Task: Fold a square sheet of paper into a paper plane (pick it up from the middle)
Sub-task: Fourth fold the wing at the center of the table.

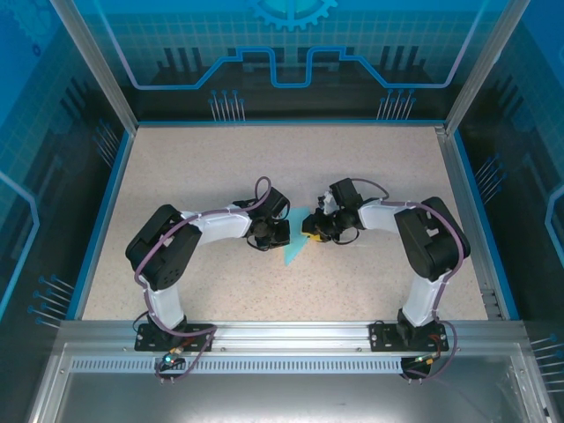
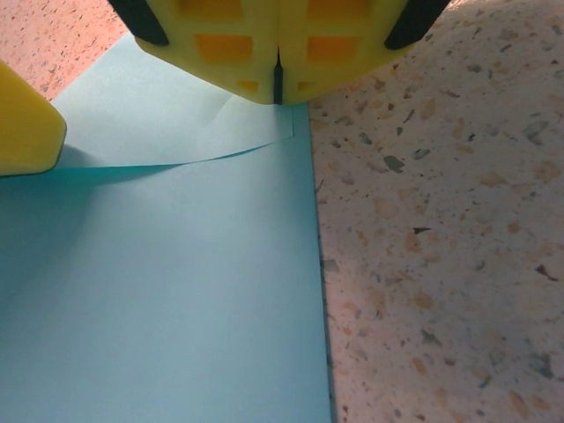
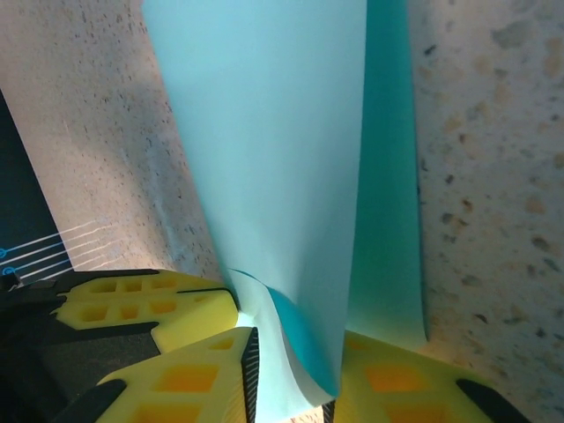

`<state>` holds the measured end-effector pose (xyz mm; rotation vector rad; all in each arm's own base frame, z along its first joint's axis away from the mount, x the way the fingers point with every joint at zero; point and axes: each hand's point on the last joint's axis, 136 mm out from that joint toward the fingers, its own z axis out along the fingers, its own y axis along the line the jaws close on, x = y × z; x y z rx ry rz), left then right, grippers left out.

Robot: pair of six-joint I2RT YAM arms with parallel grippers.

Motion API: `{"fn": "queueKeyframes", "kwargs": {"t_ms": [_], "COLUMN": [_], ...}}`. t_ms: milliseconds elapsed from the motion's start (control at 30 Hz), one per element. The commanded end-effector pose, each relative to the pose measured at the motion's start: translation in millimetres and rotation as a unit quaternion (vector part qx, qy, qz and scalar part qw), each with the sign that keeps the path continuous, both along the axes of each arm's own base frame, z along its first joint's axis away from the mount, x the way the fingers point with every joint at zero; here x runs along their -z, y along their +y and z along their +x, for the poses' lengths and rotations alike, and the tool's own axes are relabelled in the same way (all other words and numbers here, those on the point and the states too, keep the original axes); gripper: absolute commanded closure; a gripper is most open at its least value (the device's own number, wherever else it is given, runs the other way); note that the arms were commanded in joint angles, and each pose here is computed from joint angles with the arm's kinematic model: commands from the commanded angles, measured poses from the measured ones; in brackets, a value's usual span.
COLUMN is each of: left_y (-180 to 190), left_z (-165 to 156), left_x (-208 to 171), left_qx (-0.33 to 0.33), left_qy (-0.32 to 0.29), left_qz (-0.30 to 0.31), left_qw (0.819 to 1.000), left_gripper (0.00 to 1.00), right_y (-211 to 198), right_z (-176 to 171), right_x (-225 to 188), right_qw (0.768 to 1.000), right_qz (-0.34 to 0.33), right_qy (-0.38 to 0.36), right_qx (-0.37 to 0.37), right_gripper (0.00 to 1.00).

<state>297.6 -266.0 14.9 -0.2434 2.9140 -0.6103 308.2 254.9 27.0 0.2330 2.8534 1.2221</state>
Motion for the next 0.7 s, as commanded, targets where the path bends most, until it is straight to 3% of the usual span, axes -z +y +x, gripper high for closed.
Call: {"fn": "queueKeyframes", "kwargs": {"t_ms": [0, 100, 167, 367, 667], "left_y": [14.6, 13.9, 12.5, 15.6, 28.9], "left_z": [-8.3, -6.2, -4.0, 3.5, 4.9], "left_x": [11.2, 3.6, -10.1, -62.7, -108.5], "left_qx": [-0.006, -0.002, 0.01, 0.026, 0.041], "left_qy": [0.017, 0.009, -0.003, -0.074, -0.172], "left_qz": [0.034, 0.026, 0.022, 0.009, -0.012], "left_qw": [0.999, 1.0, 1.0, 0.997, 0.984], "left_gripper": [0.98, 0.96, 0.89, 0.72, 0.51], "right_y": [9.4, 9.2, 6.2, -5.7, -3.3], "right_z": [-5.3, -4.0, -1.2, 0.7, -6.5], "right_x": [5.6, 7.6, 4.7, -21.0, -57.1], "right_qw": [1.0, 1.0, 1.0, 0.997, 0.986], "right_qz": [0.016, 0.013, 0.004, -0.049, -0.104], "right_qy": [0.02, 0.024, 0.016, -0.024, -0.046], "right_qx": [-0.008, -0.002, 0.008, 0.046, 0.123], "right_gripper": [0.78, 0.88, 0.93, 0.97, 0.98]}}
